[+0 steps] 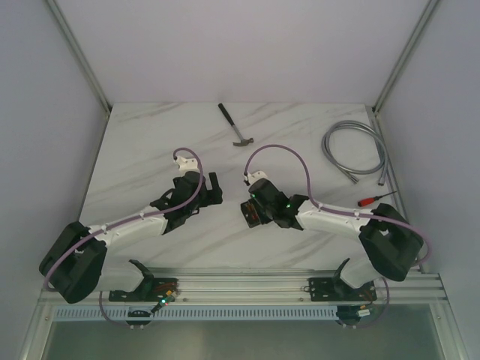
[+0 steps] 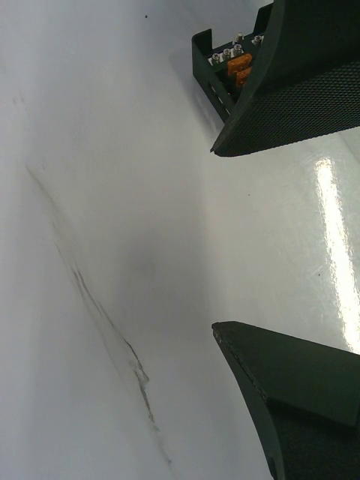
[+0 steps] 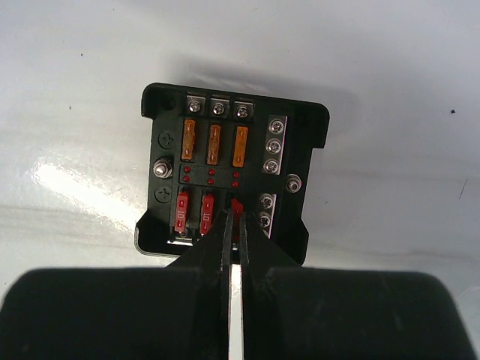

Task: Snap on the fuse box
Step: Install the fuse at the fuse box base.

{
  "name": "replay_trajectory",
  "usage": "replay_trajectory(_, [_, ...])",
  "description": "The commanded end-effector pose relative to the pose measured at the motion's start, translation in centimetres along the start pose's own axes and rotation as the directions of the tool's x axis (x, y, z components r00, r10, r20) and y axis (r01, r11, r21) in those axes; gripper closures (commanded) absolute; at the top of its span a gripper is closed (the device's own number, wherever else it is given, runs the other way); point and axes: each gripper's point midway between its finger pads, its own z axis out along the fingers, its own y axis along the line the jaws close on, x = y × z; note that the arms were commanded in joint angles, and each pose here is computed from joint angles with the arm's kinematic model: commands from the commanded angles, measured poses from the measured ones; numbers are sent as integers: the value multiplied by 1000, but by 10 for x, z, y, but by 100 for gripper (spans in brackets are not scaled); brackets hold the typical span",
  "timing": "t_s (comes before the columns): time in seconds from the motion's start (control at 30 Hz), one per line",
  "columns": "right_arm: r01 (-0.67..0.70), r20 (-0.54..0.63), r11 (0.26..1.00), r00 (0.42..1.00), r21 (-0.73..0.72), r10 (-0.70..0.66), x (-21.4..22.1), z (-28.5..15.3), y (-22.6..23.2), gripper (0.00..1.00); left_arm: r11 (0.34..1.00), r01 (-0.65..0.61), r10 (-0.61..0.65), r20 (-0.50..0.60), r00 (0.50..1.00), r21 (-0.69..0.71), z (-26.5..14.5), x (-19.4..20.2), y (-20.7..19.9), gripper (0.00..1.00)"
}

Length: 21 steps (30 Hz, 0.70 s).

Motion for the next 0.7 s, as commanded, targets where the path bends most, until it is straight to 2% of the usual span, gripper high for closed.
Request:
replay_trajectory(0.0, [11, -33, 1000, 999, 21, -10, 12, 4, 1, 100, 1000, 18, -18, 5, 1000, 8, 1, 0, 0, 0])
replay_trajectory(0.33, [-16, -17, 999, 1000, -34, 15, 6, -5, 12, 85, 1000, 21, -21, 4, 1000, 16, 0, -1, -2, 0])
replay_trajectory(0.67, [-24, -1, 997, 1000, -75, 24, -2, -13, 19, 77, 998, 35, -34, -19, 999, 53, 0, 3, -9, 0])
